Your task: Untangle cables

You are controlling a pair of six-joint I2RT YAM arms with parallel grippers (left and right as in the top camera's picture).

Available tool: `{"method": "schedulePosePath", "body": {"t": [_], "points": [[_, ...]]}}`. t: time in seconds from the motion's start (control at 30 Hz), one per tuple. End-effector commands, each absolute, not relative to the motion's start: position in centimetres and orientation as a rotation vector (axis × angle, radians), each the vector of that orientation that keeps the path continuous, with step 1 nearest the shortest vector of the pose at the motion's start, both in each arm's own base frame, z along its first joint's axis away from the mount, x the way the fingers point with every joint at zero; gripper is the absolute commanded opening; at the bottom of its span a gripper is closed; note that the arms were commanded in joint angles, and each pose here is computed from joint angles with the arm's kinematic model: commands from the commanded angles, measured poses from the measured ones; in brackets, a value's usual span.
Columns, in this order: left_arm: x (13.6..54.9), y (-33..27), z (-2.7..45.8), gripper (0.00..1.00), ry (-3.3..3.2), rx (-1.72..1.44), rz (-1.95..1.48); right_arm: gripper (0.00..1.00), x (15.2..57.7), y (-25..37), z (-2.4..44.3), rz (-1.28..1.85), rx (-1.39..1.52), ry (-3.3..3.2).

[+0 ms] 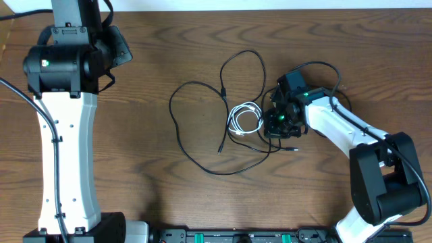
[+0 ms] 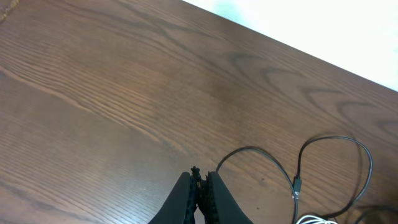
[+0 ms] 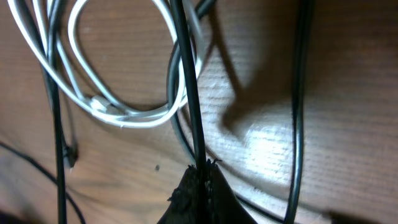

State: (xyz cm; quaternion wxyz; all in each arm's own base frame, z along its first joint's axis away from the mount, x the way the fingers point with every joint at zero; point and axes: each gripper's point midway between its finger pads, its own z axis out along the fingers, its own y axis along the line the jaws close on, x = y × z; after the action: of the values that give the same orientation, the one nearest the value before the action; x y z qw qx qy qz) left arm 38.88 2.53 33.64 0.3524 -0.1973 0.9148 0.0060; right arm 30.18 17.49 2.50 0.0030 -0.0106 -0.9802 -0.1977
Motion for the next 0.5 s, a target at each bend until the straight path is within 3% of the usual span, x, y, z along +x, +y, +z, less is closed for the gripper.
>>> {"method": "schedulePosePath", "body": {"t": [0.0,0.27,0.47], "points": [[39.0,1.9,32.5,0.08,2.405,-0.508,-0.032,0.01,32.1,18.8,5.5,-0.723,0.078,-3.098],[38.5,-4.9,30.5,0.08,2.526,-0.156,-0.399,0.01,37.0,20.8,15.2,-0.875,0.194,-3.228],[37.2,-11.3,29.3,0.07,2.519,0.188,-0.705,0.01,38.5,21.0,18.3,-0.933,0.124,-3.269]]}}
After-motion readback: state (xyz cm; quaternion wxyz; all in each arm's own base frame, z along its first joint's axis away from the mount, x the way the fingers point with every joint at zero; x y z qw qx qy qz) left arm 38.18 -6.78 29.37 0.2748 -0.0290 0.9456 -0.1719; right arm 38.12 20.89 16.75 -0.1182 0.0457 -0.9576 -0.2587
